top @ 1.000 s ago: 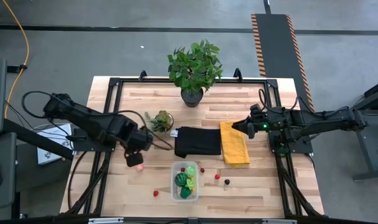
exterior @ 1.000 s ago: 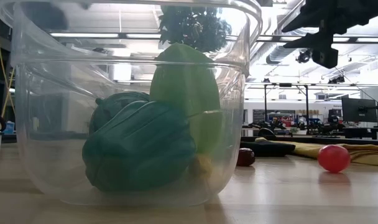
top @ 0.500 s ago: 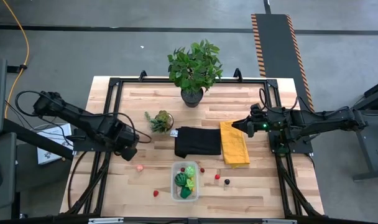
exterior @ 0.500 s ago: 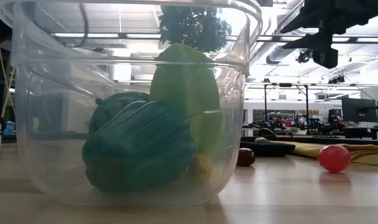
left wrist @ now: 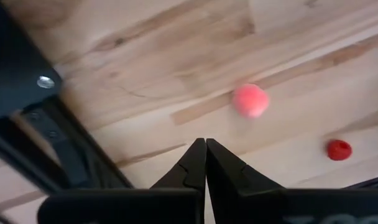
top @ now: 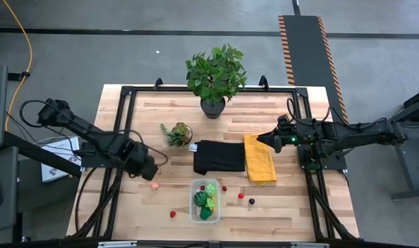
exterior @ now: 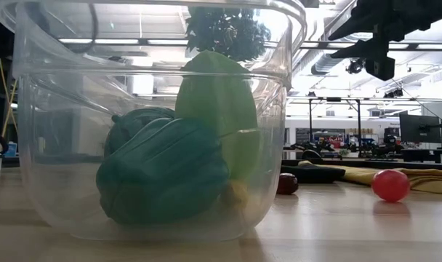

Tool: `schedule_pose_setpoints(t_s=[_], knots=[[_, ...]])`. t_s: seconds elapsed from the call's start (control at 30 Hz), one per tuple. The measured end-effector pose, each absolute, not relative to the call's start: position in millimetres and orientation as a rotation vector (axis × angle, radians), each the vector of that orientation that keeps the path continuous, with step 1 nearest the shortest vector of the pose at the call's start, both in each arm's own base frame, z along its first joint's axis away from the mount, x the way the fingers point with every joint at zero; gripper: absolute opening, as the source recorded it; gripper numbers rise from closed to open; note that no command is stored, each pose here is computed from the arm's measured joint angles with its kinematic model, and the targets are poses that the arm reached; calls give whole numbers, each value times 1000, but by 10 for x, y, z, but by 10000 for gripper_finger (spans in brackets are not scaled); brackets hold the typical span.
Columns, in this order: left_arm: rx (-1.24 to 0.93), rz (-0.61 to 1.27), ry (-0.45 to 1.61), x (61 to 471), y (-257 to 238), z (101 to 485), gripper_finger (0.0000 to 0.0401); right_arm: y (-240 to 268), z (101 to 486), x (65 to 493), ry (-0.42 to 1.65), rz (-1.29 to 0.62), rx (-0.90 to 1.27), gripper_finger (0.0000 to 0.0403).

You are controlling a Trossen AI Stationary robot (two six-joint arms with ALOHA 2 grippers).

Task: Pick and placing Produce into tupperware
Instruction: Put the raspberry into the bin

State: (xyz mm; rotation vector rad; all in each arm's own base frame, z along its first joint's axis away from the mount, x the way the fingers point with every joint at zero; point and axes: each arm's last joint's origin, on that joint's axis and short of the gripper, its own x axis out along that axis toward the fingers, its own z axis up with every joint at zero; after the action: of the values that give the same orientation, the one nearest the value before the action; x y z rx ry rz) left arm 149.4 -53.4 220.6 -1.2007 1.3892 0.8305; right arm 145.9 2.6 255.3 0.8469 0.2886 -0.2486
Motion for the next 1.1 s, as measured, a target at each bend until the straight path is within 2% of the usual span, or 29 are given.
schedule_pose_setpoints(t_s=[0.2, 0.43, 0.73, 0.87, 1.1], knots=[[-1190, 864, 1222, 1446, -801, 2212, 0, 25, 2547, 1457, 297, -248, 826, 133], [-1248, 794, 950, 1435, -1048, 2256, 0, 25, 2546, 1457, 297, -250, 827, 133], [-1285, 745, 818, 1346, -1210, 2283, 0, 24, 2546, 1457, 292, -257, 864, 133], [-1201, 745, 601, 1357, -1168, 2308, 0, 24, 2546, 1457, 290, -260, 880, 133], [-852, 747, 254, 1348, -1041, 2369, 0, 24, 2547, 1457, 288, -262, 896, 133]])
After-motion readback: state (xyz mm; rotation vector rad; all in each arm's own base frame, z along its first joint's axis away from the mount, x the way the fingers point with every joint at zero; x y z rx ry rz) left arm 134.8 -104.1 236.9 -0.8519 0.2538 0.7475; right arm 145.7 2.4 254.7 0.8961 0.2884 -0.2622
